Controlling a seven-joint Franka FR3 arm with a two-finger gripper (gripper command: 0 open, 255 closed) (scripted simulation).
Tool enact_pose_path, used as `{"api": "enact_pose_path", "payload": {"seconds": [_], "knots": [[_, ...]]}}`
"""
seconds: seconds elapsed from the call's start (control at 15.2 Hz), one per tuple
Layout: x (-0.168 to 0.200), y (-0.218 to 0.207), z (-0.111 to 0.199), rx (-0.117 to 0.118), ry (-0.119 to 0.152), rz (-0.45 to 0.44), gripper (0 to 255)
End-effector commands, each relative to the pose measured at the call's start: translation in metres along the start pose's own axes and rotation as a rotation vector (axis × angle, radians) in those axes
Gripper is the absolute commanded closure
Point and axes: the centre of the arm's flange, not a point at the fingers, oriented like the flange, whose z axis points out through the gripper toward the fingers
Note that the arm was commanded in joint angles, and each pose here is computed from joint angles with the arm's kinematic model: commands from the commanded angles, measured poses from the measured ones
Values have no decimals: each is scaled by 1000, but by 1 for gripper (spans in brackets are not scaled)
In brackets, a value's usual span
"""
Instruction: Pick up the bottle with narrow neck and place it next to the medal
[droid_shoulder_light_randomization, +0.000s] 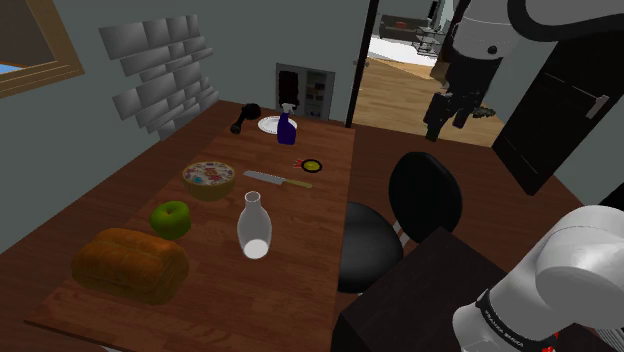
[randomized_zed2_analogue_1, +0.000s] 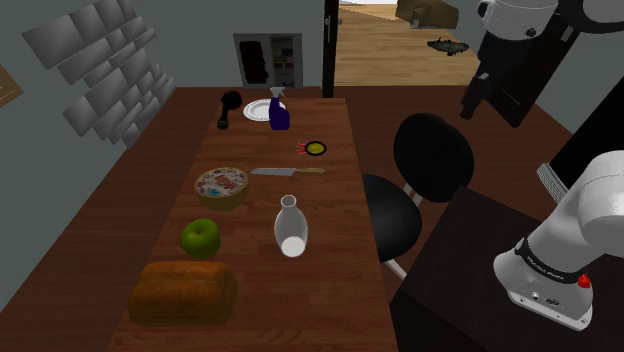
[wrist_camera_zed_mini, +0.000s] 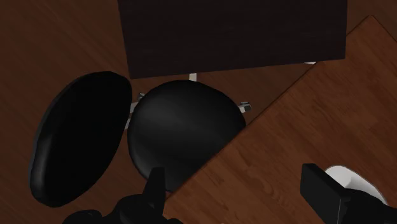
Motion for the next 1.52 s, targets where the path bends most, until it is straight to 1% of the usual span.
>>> {"api": "enact_pose_path", "payload": {"seconds": [0.0, 1.45], "knots": [[0, 0, 0, 0, 0, 0, 0], [152, -195, 134, 71, 17, -30, 0]]}}
